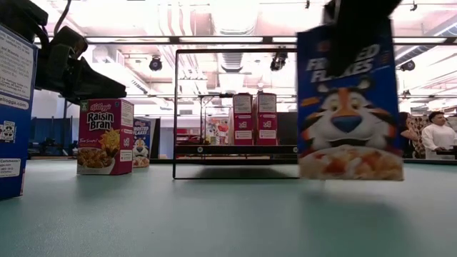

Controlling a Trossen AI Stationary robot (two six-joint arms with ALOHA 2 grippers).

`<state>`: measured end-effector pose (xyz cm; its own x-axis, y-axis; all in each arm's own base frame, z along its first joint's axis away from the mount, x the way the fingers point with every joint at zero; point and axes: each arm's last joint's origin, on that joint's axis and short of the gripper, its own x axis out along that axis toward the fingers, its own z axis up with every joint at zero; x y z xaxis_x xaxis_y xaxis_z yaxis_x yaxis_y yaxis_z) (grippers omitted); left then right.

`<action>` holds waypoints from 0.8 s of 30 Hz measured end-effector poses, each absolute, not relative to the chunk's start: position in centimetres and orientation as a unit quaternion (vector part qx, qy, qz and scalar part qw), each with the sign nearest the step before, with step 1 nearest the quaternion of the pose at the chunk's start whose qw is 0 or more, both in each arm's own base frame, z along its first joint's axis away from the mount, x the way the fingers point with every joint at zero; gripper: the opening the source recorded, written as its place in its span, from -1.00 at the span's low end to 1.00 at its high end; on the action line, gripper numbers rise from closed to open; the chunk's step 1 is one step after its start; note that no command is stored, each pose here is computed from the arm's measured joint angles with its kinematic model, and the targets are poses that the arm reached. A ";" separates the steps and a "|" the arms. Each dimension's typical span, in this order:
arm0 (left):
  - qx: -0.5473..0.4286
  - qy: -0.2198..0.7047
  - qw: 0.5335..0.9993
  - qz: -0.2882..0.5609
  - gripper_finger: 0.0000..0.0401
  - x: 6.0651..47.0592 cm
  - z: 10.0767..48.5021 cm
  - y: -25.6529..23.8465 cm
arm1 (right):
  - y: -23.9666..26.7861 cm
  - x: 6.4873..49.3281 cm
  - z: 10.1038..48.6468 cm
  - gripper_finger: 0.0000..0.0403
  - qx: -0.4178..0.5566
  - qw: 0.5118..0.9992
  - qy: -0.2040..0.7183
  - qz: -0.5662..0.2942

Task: Stack cereal on shelf
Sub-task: Put the bottom right blue cereal box on the shelf

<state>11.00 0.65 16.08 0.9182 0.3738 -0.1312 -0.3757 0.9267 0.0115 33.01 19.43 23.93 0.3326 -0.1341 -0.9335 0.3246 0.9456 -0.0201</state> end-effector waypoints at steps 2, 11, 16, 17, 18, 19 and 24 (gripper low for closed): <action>-0.007 0.066 0.979 0.191 0.09 11.0 16.1 0.7 | 19.6 32.2 24.1 -0.45 0.097 0.803 0.562 -0.175; -0.007 0.066 0.979 0.191 0.09 11.0 16.1 0.7 | 19.3 29.9 24.4 -0.45 0.133 0.752 0.582 -0.279; -0.007 0.067 0.979 0.191 0.09 11.0 16.1 0.7 | 18.7 28.5 25.6 -0.46 0.145 0.739 0.580 -0.311; -0.007 0.067 0.979 0.191 0.09 11.0 16.0 0.7 | 18.5 28.2 25.9 -0.46 0.150 0.742 0.575 -0.312; -0.007 0.067 0.979 0.191 0.09 11.0 16.0 0.7 | 18.3 27.8 26.2 -0.46 0.154 0.744 0.568 -0.317; -0.007 0.067 0.979 0.191 0.09 11.0 16.1 0.7 | 17.9 27.3 26.4 -0.46 0.158 0.746 0.559 -0.325; -0.007 0.067 0.979 0.191 0.09 11.0 16.0 0.7 | 15.5 24.3 26.9 -0.46 0.192 0.746 0.526 -0.361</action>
